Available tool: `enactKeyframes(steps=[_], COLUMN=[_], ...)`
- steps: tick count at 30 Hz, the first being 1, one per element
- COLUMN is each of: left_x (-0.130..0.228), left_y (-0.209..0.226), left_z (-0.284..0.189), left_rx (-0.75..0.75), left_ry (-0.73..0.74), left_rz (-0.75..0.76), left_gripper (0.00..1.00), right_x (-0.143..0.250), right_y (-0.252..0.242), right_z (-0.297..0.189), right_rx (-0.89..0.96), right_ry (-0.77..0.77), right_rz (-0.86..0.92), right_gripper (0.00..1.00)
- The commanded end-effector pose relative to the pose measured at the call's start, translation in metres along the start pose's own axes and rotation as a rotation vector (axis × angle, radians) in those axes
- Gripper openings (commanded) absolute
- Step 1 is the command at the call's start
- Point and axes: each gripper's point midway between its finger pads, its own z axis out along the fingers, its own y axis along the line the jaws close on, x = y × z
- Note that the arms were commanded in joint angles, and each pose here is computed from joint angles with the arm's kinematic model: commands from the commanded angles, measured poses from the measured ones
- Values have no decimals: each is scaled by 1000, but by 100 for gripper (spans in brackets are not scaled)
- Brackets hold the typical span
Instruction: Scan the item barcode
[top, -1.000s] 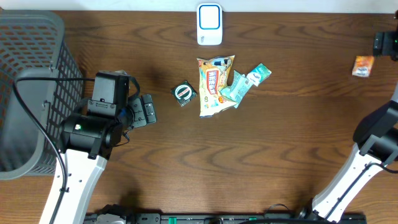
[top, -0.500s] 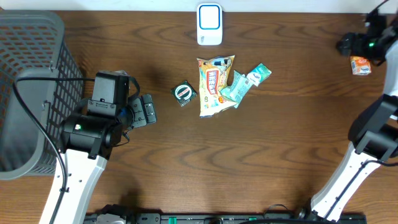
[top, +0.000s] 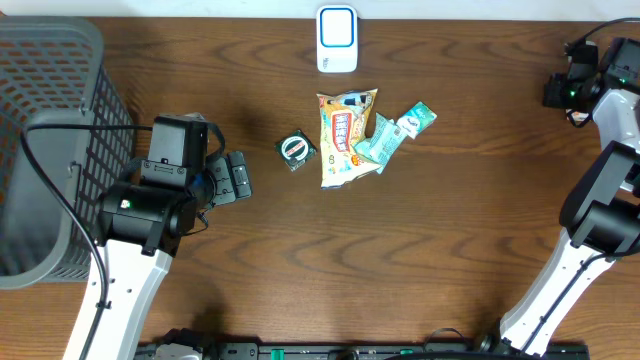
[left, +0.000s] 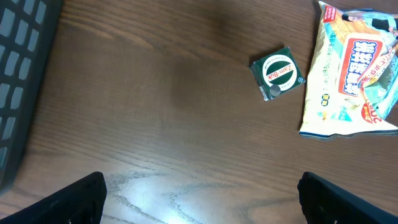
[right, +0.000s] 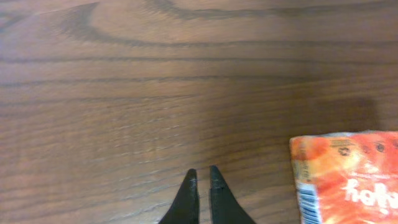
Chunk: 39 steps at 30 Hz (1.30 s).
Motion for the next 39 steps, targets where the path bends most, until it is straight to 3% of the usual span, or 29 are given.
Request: enactKeyframes(steps=[1,12,23,34,39], left_x=[-3,-3,-3,-3,-3], left_y=[-1,-1,-1,-1,-1], left_z=[-2,-2,-2,-2,-2], left_rx=[3,4,4,3,4], left_ry=[-6,-6,-6,-6,-6], left_rz=[-11,-11,-11,-11,-11], left_gripper=[98,98,98,98,98], right_x=[6,8,40,59,35], right_y=[-10,-26,-36,-115,-125], right_z=[3,3,19,-12,-42], right_rx=[43,118,162,424,452], right_ry=[9,11,26,76,-7], right_rz=[2,2,-13,69,148], right_gripper=[1,1,1,1,1])
